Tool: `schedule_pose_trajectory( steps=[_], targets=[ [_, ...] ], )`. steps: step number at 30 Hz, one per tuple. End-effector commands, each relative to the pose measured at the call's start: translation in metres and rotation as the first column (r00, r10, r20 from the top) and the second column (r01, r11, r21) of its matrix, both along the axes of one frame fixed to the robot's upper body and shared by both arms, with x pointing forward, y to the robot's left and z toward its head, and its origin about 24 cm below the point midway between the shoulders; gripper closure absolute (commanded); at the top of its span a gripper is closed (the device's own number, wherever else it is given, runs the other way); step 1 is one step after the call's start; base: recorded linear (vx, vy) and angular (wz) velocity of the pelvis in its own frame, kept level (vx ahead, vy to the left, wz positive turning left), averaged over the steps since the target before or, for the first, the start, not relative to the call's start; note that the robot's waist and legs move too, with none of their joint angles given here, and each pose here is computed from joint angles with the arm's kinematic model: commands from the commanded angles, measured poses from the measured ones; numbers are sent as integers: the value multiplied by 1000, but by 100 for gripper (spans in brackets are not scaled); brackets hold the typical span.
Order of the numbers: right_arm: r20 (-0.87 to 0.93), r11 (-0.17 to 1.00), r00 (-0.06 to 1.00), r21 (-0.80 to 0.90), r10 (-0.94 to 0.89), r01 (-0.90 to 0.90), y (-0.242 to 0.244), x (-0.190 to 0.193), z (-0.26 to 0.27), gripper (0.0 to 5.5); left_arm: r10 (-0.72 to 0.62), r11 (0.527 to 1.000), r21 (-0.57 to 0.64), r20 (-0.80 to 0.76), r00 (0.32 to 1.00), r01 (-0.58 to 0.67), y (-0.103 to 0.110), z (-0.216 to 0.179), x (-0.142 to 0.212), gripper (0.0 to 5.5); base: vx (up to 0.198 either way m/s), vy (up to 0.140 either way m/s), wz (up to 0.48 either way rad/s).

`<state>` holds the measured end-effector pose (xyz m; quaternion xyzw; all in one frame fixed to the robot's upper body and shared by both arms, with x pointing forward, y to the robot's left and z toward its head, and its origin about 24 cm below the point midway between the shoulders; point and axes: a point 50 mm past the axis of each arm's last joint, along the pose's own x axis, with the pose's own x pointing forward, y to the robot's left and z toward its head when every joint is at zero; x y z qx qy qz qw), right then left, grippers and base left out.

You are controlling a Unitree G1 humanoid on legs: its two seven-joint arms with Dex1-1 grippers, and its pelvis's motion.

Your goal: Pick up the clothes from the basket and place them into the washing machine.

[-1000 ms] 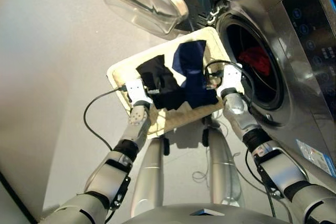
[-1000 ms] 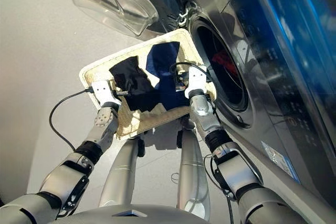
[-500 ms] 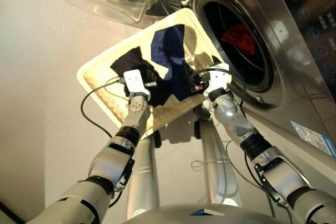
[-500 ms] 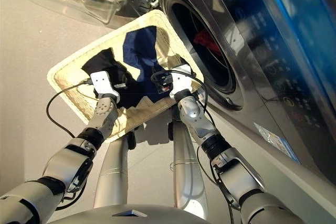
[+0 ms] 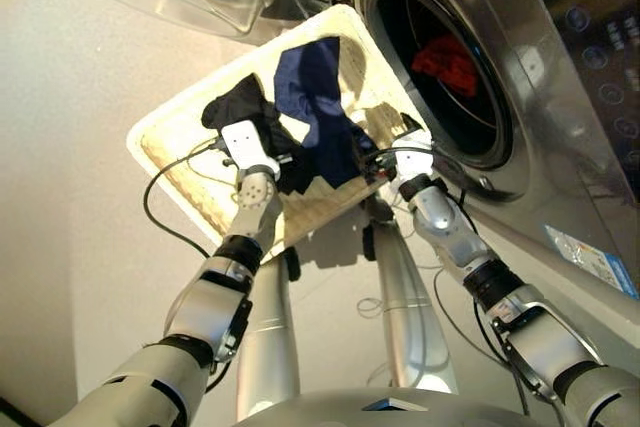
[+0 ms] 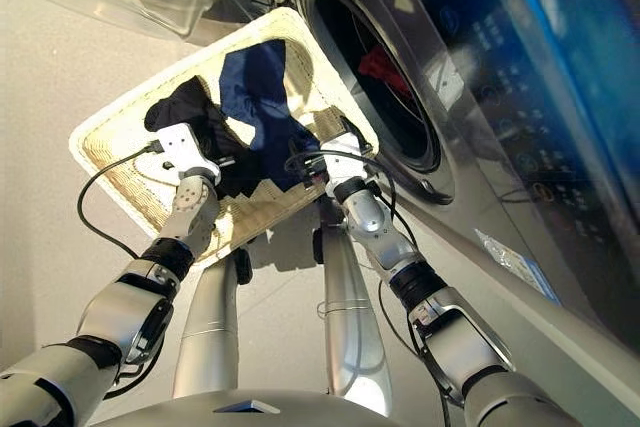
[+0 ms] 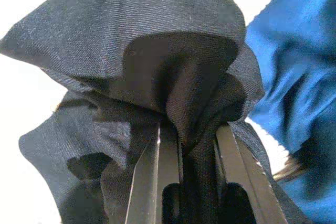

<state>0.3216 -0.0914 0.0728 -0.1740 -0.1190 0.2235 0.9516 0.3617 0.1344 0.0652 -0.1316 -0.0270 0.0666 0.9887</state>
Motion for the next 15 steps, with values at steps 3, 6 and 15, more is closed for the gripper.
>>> schedule_pose_trajectory(
  steps=[3,6,15],
  targets=[
    [107,990,987,-89,116,-107,23,1,16,0,-17,995,-94,227,974,40,-3,34,-4,550,0,0,0],
    [81,981,985,-136,153,-141,30,-1,8,0,-35,989,-133,247,968,70,-9,32,-11,550,0,0,0],
    [59,947,972,-245,228,-207,54,-4,-2,0,-144,960,-193,275,951,202,-35,26,-30,550,0,0,0]
  ],
)
